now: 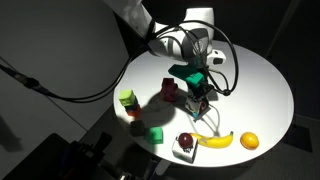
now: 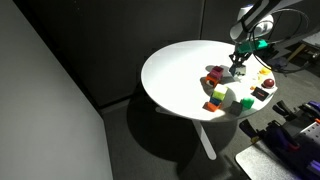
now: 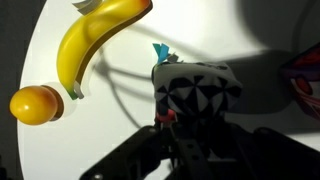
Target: Put the middle soft toy block on the two stacked toy blocks
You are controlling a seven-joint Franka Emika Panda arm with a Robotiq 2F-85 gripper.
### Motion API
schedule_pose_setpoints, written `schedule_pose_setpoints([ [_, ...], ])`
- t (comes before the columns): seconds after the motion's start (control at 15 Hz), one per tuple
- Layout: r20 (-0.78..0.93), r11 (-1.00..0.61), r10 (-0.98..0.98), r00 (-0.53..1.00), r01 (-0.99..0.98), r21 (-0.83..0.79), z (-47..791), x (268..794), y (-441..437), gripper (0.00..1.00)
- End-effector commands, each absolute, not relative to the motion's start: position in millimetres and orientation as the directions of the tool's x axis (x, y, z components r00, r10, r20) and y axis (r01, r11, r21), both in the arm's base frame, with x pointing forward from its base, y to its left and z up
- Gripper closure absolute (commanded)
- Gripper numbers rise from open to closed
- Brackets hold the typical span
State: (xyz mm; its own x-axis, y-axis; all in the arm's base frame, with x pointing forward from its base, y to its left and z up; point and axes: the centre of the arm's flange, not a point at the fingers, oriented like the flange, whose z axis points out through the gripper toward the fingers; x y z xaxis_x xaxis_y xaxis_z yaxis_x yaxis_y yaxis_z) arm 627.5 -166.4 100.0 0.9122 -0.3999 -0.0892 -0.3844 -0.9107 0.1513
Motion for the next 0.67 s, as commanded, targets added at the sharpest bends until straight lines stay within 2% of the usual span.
schedule_pose_setpoints([
  [0.0, -0.081, -0.915, -0.384, 0.920, -0.367, 0.169, 143, 632, -160, 0.93],
  [0.13, -0.068, -0.922, -0.363, 0.929, -0.348, 0.172, 162, 636, -154, 0.96],
  [0.2, -0.060, -0.924, -0.355, 0.933, -0.340, 0.173, 171, 638, -152, 0.94],
  [0.6, -0.008, -0.958, -0.242, 0.970, -0.237, 0.160, 212, 644, -130, 0.93],
])
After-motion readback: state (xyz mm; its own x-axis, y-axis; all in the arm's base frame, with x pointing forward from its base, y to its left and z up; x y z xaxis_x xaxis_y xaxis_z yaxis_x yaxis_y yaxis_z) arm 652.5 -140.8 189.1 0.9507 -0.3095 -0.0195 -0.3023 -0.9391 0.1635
